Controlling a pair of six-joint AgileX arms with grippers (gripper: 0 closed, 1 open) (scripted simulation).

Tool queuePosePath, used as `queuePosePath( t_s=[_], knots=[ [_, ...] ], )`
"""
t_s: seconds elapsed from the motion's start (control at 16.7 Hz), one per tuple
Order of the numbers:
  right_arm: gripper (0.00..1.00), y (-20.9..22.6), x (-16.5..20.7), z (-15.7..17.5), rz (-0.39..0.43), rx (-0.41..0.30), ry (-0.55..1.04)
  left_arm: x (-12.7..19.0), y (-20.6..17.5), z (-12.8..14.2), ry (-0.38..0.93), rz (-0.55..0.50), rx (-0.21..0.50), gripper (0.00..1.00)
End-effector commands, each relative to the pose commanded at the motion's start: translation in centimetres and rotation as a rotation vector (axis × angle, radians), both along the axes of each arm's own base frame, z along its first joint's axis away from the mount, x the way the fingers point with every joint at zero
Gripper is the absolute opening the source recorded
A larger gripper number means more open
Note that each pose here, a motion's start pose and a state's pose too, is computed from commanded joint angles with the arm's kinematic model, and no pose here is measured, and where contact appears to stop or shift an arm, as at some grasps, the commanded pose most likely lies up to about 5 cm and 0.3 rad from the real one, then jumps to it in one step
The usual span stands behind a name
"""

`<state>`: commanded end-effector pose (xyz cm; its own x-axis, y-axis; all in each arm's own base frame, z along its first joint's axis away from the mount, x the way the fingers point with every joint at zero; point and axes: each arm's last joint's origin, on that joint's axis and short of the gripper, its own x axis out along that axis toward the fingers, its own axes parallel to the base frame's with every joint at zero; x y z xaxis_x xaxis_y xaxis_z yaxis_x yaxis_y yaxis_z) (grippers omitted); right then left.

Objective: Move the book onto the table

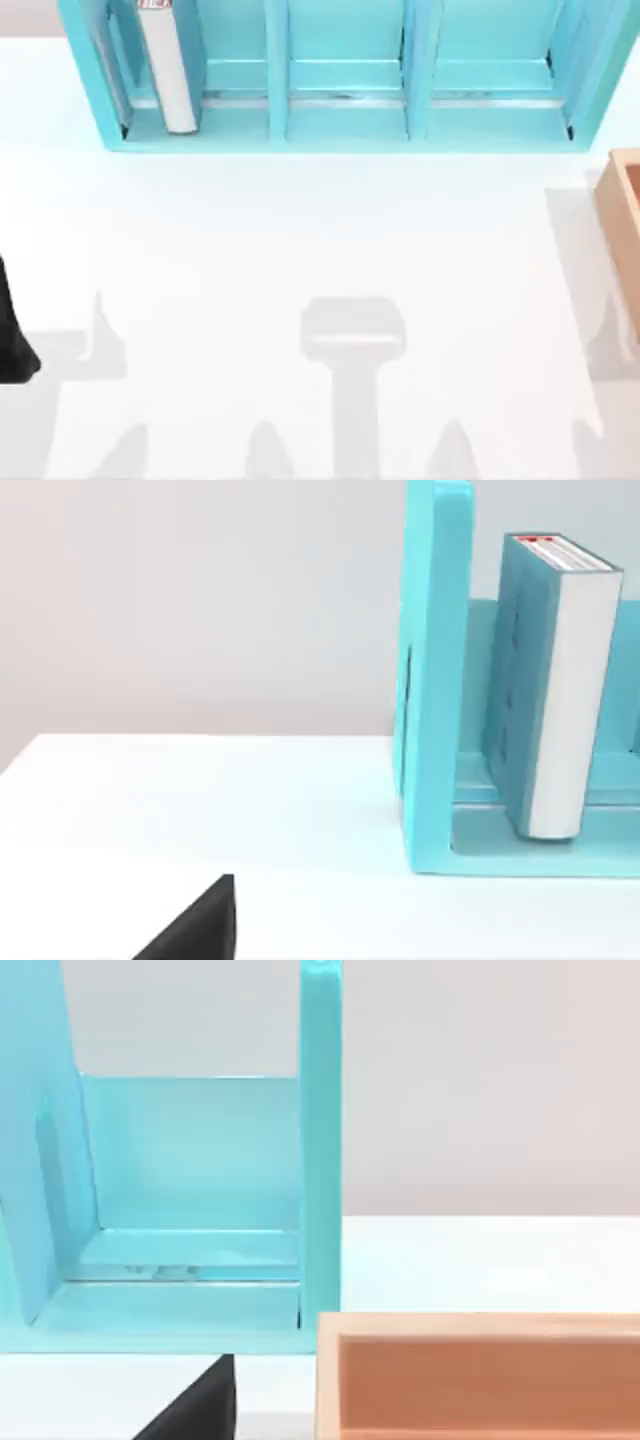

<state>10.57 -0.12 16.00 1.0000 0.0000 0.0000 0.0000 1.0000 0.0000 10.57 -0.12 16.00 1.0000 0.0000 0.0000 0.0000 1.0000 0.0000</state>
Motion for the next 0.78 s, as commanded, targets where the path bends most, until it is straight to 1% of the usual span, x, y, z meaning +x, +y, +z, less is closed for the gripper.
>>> queuePosePath(
  t_s=[0.12, 0.24, 0.48, 0.6, 0.78],
  knots=[
    [1.0, 0.0, 0.0, 0.0, 0.0, 0.0, 0.0, 0.0, 0.0, 0.0, 0.0, 0.0, 0.0, 1.0],
    [1.0, 0.0, 0.0, 0.0, 0.0, 0.0, 0.0, 0.1, -0.1, 0.7, -0.017, -0.006, -0.002, 1.0],
    [1.0, 0.0, 0.0, 0.0, 0.0, 0.0, 0.0, 1.1, -0.5, 3.8, -0.073, -0.025, -0.011, 1.0],
    [1.0, 0.0, 0.0, 0.0, 0.0, 0.0, 0.0, 2.5, -0.9, 5.5, -0.084, -0.032, -0.017, 1.0],
    [1.0, 0.0, 0.0, 0.0, 0.0, 0.0, 0.0, 6.2, -1.8, 7.1, -0.062, -0.04, -0.023, 1.0]
  ],
)
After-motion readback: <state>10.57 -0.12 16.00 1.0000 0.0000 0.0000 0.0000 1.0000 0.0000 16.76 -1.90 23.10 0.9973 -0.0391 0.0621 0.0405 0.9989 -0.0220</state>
